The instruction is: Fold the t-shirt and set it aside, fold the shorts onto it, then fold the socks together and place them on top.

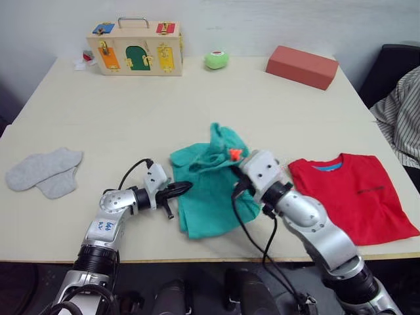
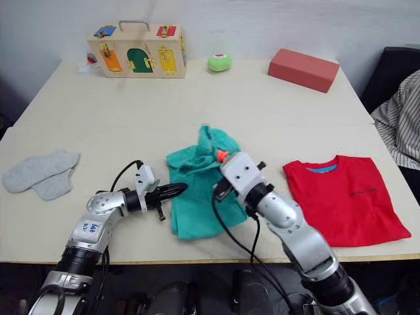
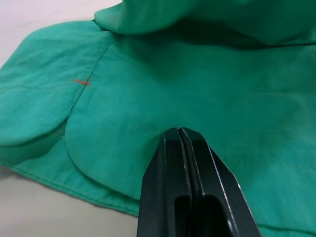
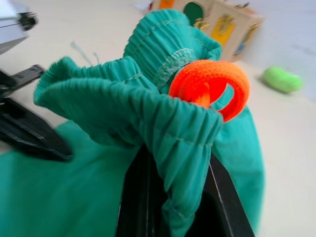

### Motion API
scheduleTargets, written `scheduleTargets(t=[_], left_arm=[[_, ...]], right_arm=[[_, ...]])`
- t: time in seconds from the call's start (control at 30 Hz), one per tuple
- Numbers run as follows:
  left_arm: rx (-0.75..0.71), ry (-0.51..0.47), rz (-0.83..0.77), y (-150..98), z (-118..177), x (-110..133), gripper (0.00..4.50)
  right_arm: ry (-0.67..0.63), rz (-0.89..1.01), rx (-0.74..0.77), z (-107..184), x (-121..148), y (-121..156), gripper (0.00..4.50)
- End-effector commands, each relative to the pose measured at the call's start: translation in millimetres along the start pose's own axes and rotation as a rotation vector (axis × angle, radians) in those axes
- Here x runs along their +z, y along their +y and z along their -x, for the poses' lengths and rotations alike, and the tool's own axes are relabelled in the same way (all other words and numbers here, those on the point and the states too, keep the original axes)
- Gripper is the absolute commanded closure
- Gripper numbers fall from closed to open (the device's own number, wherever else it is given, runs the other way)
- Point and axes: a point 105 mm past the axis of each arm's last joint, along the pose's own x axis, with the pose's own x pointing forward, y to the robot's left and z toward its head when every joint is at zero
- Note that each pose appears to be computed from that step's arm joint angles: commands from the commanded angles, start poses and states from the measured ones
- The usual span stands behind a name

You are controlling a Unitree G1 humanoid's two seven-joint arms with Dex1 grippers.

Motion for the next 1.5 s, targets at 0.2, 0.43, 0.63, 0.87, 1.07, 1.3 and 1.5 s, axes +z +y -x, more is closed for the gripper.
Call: scheduleTargets(t=[0.2, 0.43, 0.63, 0.87, 1.07, 1.3, 1.5], left_arm=[[0.046, 0.037, -0.003, 1.0, 16.1, -6.6, 4.50], [0.071, 0.033, -0.003, 7.4, 18.6, -7.6, 4.50], [0.070, 0.043, 0.001, 10.0, 20.1, -8.8, 4.50], [0.069, 0.047, 0.002, 11.3, 22.2, -9.3, 4.50], [0.086, 0.053, -0.003, 15.3, 24.4, -12.7, 4.50], [0.095, 0.056, -0.004, 18.6, 27.9, -17.1, 4.50], [0.107, 0.049, -0.021, 25.0, 49.7, -13.4, 4.50]], right_arm=[[-0.017, 0.000, -0.103, -8.9, 7.7, -11.2, 4.47], [0.029, 0.073, -0.099, -2.8, -2.1, -9.4, 4.47], [0.097, 0.000, 0.011, -10.8, -23.7, 24.2, 4.47], [0.133, 0.024, 0.153, -12.7, -38.9, 47.0, 4.47], [0.101, -0.152, 0.355, -4.6, -29.8, 55.8, 2.66], [-0.018, -0.456, 0.677, 17.0, -7.0, 49.3, 0.62], [-0.007, -0.510, 0.874, 48.5, 0.2, 34.2, 0.62]])
